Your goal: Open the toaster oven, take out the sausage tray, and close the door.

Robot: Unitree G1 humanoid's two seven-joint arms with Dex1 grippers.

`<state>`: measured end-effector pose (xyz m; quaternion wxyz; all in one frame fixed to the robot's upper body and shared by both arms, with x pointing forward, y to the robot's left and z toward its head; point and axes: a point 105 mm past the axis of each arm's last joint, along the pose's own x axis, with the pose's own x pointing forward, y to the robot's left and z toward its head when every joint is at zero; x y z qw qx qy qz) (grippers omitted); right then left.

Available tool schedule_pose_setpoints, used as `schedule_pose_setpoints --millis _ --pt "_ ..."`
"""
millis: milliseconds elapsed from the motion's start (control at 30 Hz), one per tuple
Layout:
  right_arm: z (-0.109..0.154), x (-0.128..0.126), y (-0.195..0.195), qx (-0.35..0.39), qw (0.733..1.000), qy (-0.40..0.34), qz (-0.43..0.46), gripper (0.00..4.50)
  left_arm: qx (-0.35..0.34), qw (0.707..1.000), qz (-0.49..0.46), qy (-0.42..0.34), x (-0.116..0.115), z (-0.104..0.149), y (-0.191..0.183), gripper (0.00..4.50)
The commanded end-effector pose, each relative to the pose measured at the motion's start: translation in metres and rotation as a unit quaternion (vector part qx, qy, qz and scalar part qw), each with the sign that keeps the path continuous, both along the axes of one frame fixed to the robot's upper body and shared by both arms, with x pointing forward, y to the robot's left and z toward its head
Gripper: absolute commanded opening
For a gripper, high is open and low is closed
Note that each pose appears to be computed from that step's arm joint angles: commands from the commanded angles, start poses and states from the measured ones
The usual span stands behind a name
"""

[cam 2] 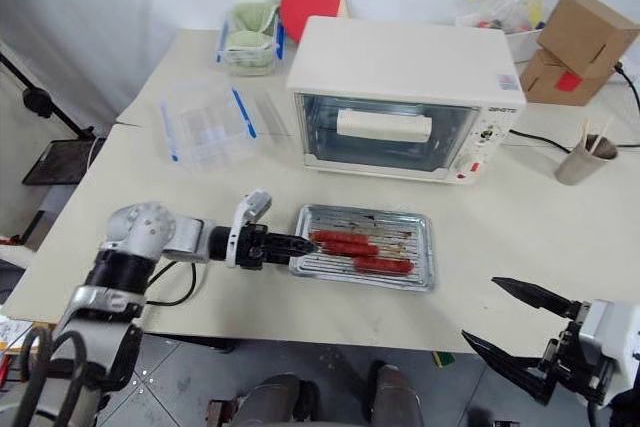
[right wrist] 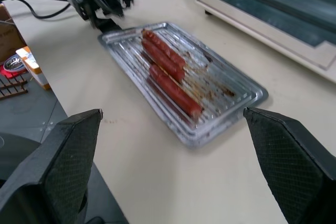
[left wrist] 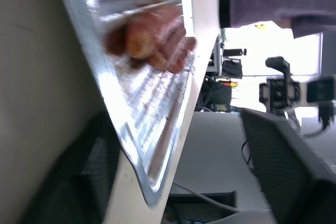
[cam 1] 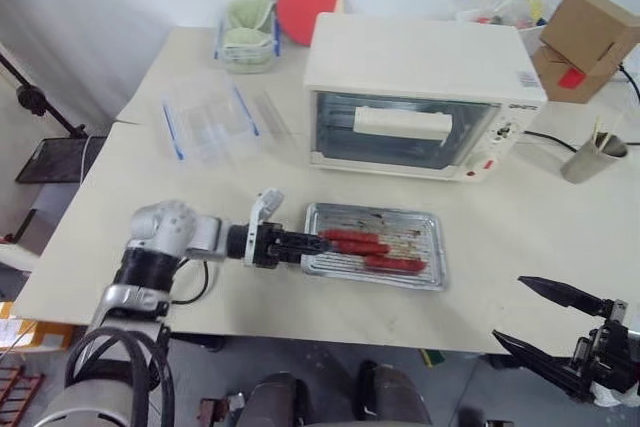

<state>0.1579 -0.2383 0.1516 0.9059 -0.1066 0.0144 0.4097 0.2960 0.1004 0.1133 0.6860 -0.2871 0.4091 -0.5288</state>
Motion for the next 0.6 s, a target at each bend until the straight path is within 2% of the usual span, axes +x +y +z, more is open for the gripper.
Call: schedule_pose_setpoints --millis 33,133,200,267,367,467,500,600 --pt "0.001 0.005 0.001 -0.006 1.000 -0.012 0.015 4.50 0.010 0.993 0.035 -0.115 0.005 0.006 0.031 3.76" --pt "0.003 0.012 0.000 -0.005 0.999 -0.018 0.027 4.50 0.015 0.965 0.080 -0.248 0.013 0.025 0.061 3.76" --pt "0.004 0.016 -0.001 -0.008 0.999 -0.019 0.039 4.50 0.058 0.936 0.028 -0.345 0.001 0.030 0.078 3.76" --pt "0.007 0.020 -0.001 -0.008 0.999 -0.020 0.050 4.50 0.102 0.908 -0.028 -0.406 -0.011 0.028 0.089 3.76" --pt "0.010 0.026 0.000 -0.010 0.997 -0.025 0.068 4.50 0.120 0.883 -0.049 -0.451 -0.013 0.031 0.098 3.76" --pt "0.014 0.032 0.005 -0.009 0.995 -0.029 0.091 4.50 0.133 0.830 -0.040 -0.541 -0.006 0.044 0.104 3.76" --pt "0.015 0.033 0.006 -0.009 0.995 -0.029 0.099 4.50 0.137 0.820 -0.036 -0.554 -0.003 0.047 0.106 3.76" --pt "0.013 0.038 0.009 -0.009 0.993 -0.027 0.112 4.50 0.148 0.827 -0.028 -0.542 -0.001 0.047 0.113 3.76"
